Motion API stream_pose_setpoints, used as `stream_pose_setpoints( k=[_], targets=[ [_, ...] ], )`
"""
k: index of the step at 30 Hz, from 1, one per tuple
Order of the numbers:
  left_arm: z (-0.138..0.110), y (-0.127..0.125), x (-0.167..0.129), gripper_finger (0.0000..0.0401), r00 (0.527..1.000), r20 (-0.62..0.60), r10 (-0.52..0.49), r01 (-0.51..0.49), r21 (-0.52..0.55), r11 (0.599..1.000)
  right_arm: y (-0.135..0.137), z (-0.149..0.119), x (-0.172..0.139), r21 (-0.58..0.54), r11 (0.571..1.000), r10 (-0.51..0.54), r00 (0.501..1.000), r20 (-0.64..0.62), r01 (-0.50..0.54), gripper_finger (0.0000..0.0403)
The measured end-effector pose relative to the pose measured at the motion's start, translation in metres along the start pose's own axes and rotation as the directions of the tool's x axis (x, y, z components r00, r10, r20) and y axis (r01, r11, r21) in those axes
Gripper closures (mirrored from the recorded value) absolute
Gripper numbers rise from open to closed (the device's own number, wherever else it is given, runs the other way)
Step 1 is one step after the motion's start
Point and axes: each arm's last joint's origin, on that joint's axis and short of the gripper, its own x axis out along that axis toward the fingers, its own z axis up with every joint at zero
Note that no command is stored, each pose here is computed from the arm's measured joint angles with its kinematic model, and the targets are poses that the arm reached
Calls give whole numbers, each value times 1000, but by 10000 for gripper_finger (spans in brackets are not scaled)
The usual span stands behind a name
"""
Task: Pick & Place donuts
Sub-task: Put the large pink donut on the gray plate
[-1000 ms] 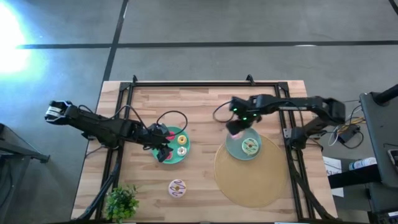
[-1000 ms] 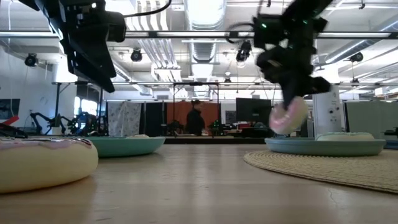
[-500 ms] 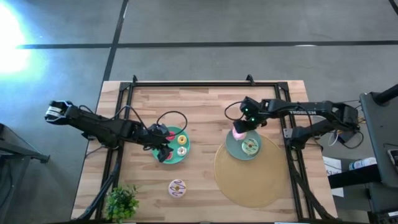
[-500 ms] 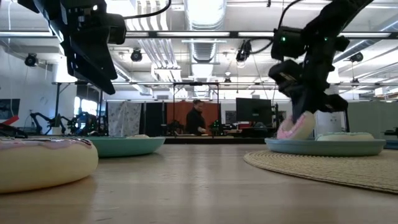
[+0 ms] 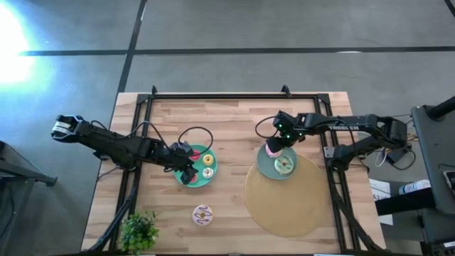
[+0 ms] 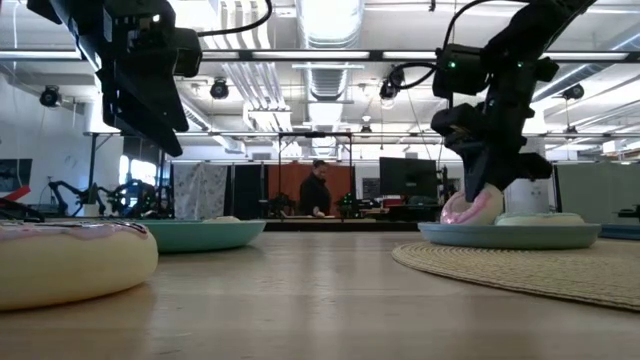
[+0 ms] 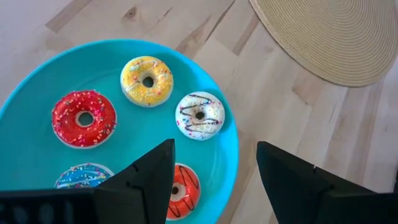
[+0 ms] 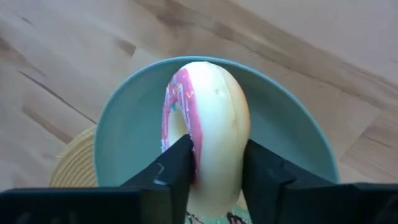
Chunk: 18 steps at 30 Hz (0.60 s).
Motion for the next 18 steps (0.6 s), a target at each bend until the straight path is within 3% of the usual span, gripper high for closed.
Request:
stream_pose_setpoints(
  k=[5,10,18],
  targets=[
    [0,0,0,201,1000,-8,-8,8,1,1000,-5,-5,0,2,999,-48,998,-45,48,261],
    [-2,-2,0,201,997,-53,-52,52,0,999,-12,-12,-2,-24,991,-130,984,-119,128,253],
    [-5,-6,-1,201,991,-94,-98,100,18,995,-8,-10,-8,-40,994,-109,988,-109,105,252]
  ],
)
